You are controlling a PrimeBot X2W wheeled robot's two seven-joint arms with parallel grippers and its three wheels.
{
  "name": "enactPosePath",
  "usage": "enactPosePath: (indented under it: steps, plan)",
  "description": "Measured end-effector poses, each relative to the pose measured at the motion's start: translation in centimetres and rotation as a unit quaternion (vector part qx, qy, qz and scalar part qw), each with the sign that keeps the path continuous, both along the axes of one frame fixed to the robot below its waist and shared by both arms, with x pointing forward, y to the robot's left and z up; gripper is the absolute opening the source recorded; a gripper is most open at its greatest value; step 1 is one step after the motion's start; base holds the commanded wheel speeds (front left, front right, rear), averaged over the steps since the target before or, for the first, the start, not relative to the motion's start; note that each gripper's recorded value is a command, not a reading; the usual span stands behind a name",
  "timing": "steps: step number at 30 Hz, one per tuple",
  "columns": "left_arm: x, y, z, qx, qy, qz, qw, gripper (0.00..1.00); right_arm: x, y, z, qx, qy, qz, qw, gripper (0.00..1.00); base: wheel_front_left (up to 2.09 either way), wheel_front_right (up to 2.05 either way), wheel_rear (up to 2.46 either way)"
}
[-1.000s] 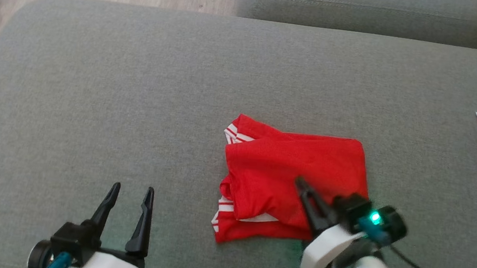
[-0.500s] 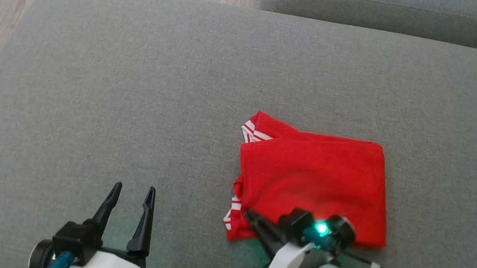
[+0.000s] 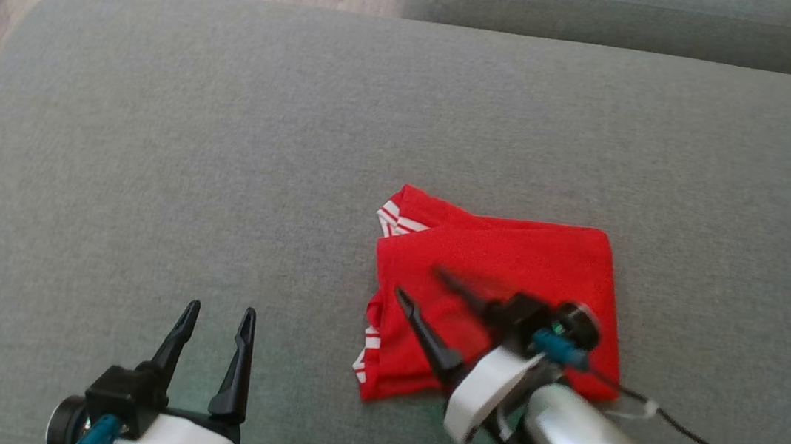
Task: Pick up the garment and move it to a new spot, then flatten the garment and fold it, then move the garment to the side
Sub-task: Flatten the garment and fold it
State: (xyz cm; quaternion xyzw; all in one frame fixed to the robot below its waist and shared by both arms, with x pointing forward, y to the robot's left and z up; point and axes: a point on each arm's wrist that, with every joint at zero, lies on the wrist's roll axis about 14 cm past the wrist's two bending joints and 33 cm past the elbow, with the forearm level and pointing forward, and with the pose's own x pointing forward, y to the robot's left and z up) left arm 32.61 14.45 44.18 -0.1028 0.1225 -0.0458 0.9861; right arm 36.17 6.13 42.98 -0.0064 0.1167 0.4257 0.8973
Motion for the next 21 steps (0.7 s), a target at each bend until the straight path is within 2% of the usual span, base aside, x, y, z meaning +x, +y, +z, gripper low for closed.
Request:
enactPosePath:
  steps: [5,9,15,21]
  plan:
    - [0.4,-0.5,0.6,0.005,-0.012,-0.010,1.000,1.00,2.8,-2.6,3.3,0.027,-0.047,-0.064,0.996,1.00,0.00,0.00,0.00]
    - [0.7,-0.9,1.3,0.004,-0.027,-0.015,1.000,1.00,3.7,-6.2,4.9,0.045,-0.070,-0.132,0.988,1.00,0.00,0.00,0.00]
    - [0.6,-0.8,2.3,-0.001,-0.044,-0.008,0.999,1.00,2.2,-12.0,4.6,0.059,-0.069,-0.230,0.969,1.00,0.00,0.00,0.00]
    - [-0.9,0.1,1.1,-0.006,-0.025,0.013,1.000,1.00,0.3,-15.4,4.3,0.067,-0.066,-0.283,0.954,1.00,0.00,0.00,0.00]
